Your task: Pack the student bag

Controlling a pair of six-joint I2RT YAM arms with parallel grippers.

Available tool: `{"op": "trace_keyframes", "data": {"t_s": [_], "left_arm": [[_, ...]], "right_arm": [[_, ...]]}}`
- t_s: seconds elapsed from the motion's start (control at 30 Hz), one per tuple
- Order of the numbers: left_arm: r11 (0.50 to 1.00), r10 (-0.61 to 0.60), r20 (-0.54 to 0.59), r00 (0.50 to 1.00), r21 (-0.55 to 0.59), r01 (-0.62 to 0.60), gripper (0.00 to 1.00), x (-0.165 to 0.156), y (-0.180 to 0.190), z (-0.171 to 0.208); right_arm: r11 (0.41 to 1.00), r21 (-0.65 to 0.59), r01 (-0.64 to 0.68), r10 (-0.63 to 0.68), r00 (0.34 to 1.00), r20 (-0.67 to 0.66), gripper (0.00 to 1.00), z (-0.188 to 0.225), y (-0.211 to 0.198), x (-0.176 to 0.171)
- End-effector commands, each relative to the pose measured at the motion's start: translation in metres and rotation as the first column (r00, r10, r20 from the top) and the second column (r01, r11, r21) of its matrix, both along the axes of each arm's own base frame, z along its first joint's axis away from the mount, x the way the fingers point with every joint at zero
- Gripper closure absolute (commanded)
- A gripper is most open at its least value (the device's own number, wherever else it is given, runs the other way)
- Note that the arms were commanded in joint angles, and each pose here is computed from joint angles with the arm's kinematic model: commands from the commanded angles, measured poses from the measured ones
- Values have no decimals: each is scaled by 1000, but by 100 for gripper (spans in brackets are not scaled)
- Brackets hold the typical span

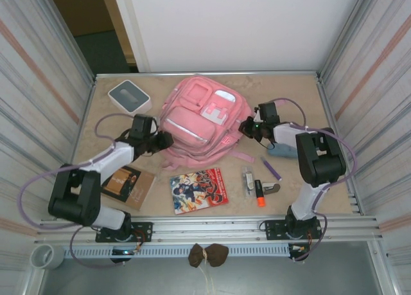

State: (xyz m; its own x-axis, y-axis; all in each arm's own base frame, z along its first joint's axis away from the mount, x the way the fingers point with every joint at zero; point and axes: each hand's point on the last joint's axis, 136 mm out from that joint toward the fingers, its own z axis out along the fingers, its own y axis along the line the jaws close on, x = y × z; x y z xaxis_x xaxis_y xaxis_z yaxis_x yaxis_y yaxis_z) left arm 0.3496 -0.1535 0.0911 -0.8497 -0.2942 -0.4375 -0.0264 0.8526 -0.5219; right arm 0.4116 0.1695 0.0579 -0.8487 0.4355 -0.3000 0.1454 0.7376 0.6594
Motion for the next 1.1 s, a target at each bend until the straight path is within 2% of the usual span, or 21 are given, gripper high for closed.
{"op": "trace_keyframes", "data": {"t_s": [0.0,0.13,0.27,0.37,0.5,0.63,0.7,0.77,0.93,1.07], "left_arm": [[998,-57,111,992,-2,58,68,45,-19,25],[995,-77,115,990,74,68,64,93,-24,22],[991,-120,128,985,72,111,59,143,-37,27],[988,-135,138,981,98,122,52,173,-34,42],[989,-87,182,980,136,62,39,183,-3,68],[986,1,206,979,162,-35,26,149,40,81],[988,9,233,972,147,-44,20,120,42,84],[993,-41,288,957,118,7,16,86,26,86],[967,-239,368,899,168,189,13,6,-23,61],[930,-358,372,856,223,292,16,-26,-46,32]], "right_arm": [[994,96,-51,45,997,68,97,40,21,-8],[996,86,-3,-5,995,95,97,52,20,-10],[991,135,19,-34,993,113,95,58,41,-13],[989,146,-39,22,993,115,91,60,73,-16],[978,137,-159,148,985,86,79,55,100,-30],[978,-5,-207,207,977,48,55,46,77,-52],[982,-54,-181,183,983,28,46,41,58,-58],[991,-32,-130,130,991,4,38,36,42,-57],[996,72,-50,52,999,-16,33,27,57,-44],[989,142,43,-38,999,-39,33,16,69,-30]]}}
